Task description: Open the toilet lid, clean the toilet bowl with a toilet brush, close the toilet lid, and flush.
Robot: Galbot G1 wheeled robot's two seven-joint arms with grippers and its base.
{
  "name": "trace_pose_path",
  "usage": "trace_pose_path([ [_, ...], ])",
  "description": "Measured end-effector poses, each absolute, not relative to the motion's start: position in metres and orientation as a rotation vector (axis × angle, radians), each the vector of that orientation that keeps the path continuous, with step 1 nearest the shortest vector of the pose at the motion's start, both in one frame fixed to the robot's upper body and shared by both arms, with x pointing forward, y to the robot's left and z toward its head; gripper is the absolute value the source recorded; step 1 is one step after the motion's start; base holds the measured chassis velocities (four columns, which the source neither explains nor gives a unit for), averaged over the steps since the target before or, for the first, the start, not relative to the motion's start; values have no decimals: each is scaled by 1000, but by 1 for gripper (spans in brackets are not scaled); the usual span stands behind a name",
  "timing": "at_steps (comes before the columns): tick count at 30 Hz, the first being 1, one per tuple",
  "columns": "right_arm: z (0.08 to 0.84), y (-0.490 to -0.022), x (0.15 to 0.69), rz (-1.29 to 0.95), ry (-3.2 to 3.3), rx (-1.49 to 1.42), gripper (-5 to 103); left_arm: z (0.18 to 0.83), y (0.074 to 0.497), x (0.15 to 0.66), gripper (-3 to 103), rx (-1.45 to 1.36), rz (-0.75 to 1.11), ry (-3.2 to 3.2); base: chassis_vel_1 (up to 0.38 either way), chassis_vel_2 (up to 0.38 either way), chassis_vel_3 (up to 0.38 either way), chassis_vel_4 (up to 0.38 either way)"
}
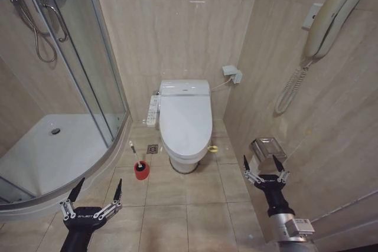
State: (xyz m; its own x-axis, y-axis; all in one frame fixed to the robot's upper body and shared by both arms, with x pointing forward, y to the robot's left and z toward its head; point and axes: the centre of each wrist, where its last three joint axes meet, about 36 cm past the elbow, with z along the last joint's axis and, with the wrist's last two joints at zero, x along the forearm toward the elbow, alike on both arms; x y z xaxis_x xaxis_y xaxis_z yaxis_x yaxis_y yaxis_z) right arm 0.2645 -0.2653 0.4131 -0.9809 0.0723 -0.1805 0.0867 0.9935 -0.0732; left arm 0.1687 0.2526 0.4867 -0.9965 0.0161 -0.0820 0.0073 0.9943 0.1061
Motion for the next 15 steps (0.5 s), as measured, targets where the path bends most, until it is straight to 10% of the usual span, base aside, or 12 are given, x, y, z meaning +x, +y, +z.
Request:
trace_pose_path([
  [15,414,-265,261,-121,2966,114,100,487,253,169,100,18,162,3054,0,0,0,0],
])
